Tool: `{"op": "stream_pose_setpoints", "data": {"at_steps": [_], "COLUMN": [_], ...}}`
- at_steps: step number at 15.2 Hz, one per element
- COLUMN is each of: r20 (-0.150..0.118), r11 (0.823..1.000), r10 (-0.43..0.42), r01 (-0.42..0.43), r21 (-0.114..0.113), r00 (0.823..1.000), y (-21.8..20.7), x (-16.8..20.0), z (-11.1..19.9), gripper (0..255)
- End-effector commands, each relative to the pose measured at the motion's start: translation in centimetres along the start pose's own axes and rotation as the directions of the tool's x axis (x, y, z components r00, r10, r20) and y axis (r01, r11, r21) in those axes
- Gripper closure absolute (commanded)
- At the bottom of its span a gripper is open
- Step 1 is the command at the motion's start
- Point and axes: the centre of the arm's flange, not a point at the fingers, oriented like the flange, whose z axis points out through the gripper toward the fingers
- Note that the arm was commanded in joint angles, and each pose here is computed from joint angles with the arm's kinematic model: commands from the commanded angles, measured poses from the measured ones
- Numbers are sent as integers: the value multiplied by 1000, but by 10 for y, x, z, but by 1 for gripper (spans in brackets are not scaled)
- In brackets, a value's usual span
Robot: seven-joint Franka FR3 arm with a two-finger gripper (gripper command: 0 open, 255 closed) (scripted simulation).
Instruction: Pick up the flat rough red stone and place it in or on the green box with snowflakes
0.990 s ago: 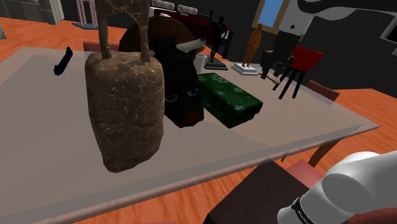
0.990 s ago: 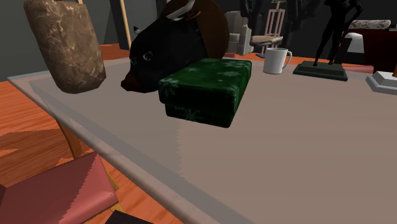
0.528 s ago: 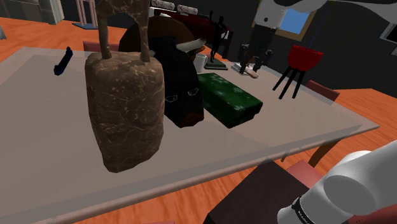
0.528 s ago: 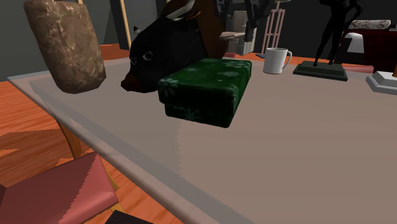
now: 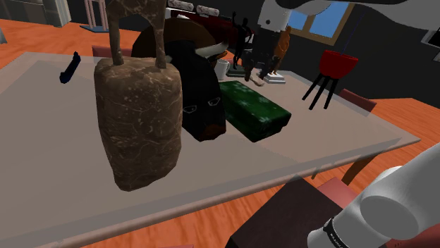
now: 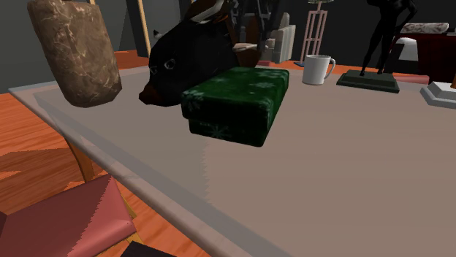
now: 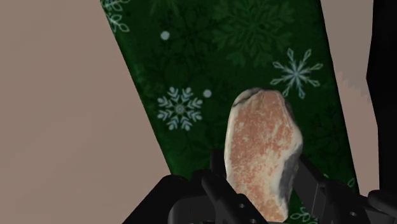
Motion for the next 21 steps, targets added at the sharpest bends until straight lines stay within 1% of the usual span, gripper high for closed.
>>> {"op": "stream_pose_setpoints", "data": {"at_steps": [1,11,19,20,21], "r20": [0,0,0,0,0], "r11": [1000,1000,1000,1000,1000], "r10": [0,0,0,0,0], "r01": [0,0,0,0,0], "r21": [0,0,0,0,0], "r00": [1000,1000,1000,1000,1000], "y": [-1,0,0,0,0], "x": [1,2,2,2,2], "z": [9,60,60,60,60], "gripper": [255,255,255,0,0]}}
